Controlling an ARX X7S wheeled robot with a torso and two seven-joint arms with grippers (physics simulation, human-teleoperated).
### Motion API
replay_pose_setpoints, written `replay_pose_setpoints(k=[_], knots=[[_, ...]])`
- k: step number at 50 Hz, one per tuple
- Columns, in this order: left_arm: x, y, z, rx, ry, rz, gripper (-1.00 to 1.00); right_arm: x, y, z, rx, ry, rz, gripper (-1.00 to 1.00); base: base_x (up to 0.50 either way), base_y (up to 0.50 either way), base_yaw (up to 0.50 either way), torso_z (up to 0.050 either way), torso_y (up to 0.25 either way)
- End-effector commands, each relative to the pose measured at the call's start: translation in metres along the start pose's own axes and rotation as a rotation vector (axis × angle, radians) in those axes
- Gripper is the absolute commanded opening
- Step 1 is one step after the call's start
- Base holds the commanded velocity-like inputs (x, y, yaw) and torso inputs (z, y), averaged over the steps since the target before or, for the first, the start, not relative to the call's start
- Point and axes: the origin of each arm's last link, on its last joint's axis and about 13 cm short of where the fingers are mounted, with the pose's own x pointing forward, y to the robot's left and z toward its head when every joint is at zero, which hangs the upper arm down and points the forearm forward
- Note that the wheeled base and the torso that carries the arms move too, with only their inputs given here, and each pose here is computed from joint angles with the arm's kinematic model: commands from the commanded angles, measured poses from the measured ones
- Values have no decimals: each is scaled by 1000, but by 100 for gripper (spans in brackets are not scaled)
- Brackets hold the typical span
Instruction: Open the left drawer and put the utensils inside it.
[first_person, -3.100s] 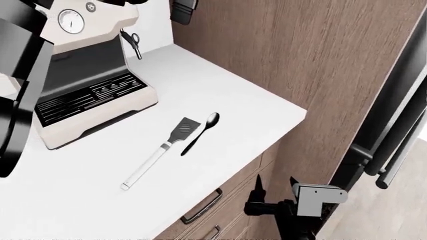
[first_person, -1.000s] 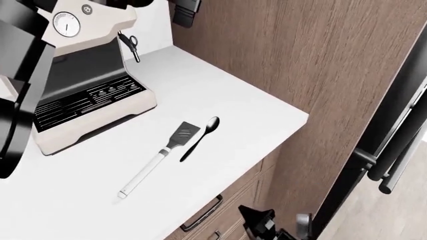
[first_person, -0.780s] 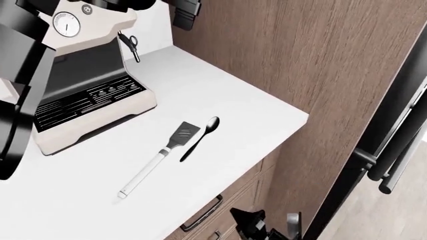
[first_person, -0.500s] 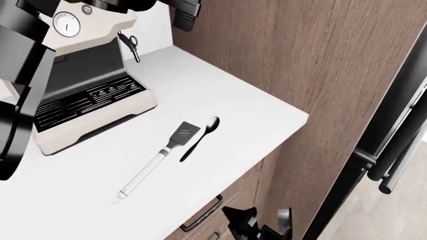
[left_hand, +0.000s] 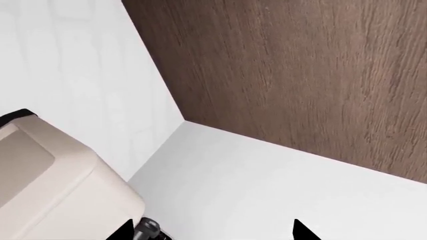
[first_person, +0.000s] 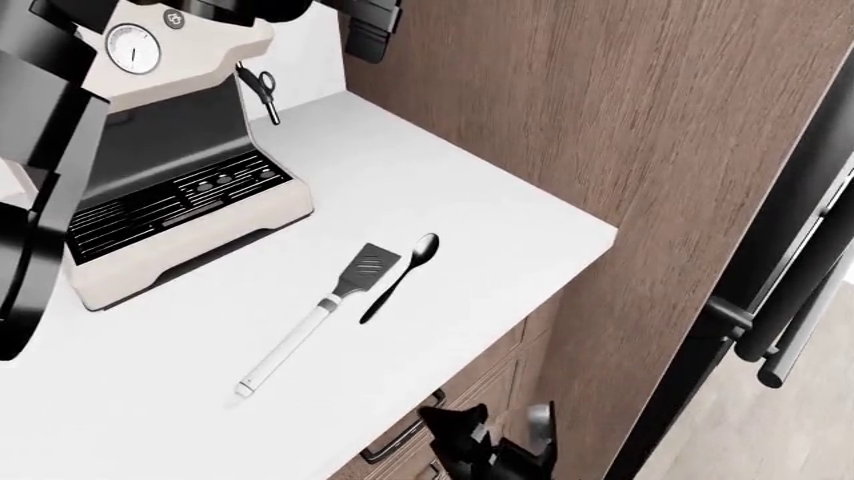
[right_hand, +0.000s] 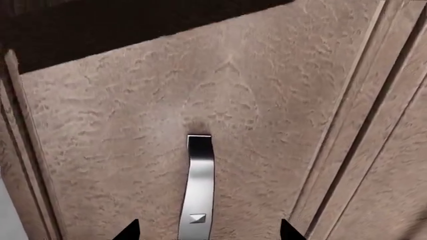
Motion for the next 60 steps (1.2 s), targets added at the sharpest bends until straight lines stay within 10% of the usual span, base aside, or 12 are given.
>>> replay_pose_setpoints(k=[1,26,27,60], knots=[[-1,0,0,-3,-3,-2,100,10,4,-3,-4,43,9,100,0,0,0,0,0],[-2,1,0,-1,-1,-5,100,28,8,9,-27,51,11,100,0,0,0,0,0],[-2,1,-1,-3,-1,-7,100,28,7,9,-36,48,-8,-100,9,-8,3,0,0],[-3,2,-1,-4,-1,-2,100,7,6,13,-59,-50,-35,-100,4,0,4,0,0]])
